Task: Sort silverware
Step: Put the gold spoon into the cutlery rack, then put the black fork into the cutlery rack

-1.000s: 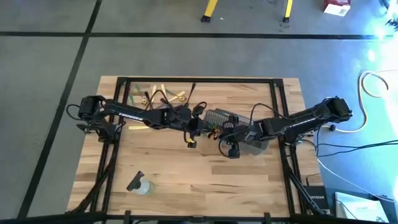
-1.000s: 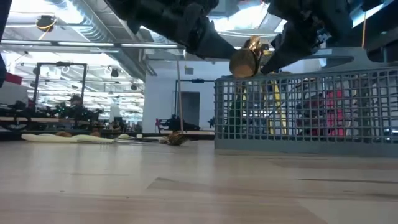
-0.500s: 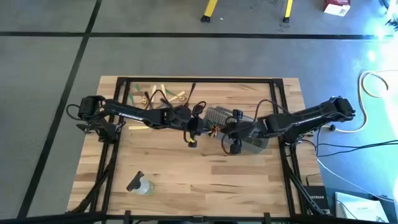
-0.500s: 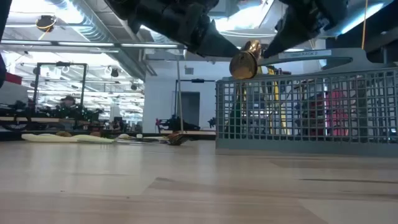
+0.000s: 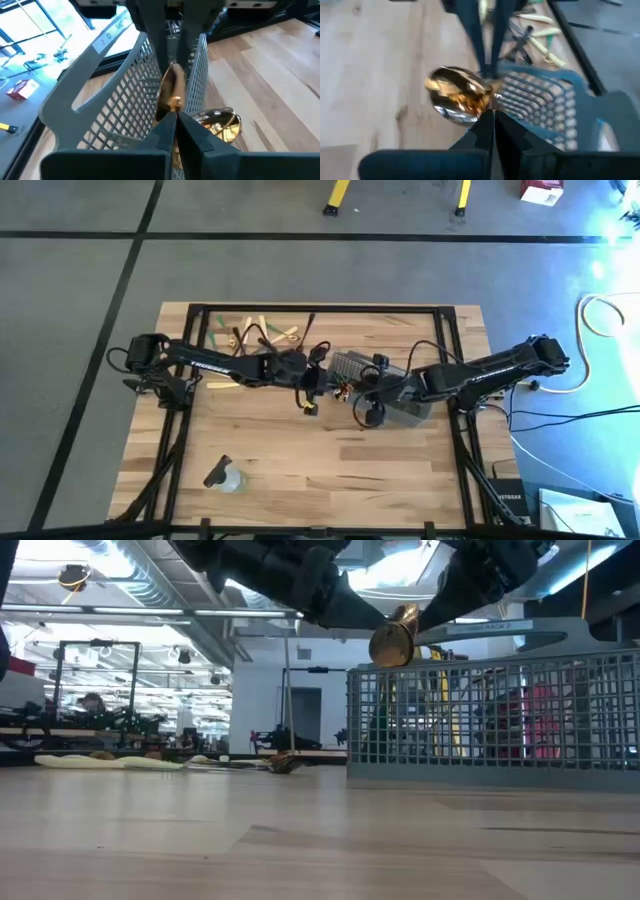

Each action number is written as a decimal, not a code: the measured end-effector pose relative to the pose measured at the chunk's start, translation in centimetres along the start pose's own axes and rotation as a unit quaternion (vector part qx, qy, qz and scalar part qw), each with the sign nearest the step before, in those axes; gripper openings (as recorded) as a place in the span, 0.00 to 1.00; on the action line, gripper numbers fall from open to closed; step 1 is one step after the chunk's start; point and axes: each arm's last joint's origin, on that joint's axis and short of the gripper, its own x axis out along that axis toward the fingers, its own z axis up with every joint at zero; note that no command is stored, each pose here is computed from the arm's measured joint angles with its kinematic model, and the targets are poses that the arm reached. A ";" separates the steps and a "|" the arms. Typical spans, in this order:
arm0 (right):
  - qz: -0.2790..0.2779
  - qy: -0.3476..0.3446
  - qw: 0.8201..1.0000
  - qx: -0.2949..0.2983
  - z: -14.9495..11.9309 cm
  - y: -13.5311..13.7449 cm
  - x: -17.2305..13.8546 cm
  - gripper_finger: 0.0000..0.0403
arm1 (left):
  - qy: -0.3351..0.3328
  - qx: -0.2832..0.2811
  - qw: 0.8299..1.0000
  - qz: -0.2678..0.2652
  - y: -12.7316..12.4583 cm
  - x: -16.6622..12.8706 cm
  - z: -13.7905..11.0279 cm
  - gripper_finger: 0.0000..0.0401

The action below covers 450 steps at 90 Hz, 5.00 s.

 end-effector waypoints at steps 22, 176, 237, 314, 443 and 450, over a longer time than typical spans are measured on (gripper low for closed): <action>0.012 -0.002 1.000 0.001 0.1 0.4 0.7 0.00 | -0.018 0.000 1.000 0.014 0.7 0.0 0.2 0.00; 0.000 0.012 1.000 -0.009 0.9 -0.6 0.7 0.00 | 0.058 -0.006 0.997 0.056 2.6 -2.1 -0.2 0.00; 0.012 -0.028 0.999 -0.013 1.8 -0.7 1.1 0.00 | 0.066 -0.009 0.997 0.045 1.6 -2.1 -0.1 0.00; 0.016 -0.042 0.999 0.000 1.9 -2.5 -1.4 0.00 | 0.310 -0.110 0.934 0.138 6.5 -4.1 -6.3 0.00; 0.065 0.003 0.998 0.000 0.9 -2.3 -1.5 0.00 | 0.397 0.069 0.911 -0.090 5.3 -1.3 -12.4 0.31; 0.065 0.004 0.998 0.000 0.9 -2.3 -1.5 0.00 | 0.395 0.074 0.911 -0.093 5.3 -1.3 -12.3 0.32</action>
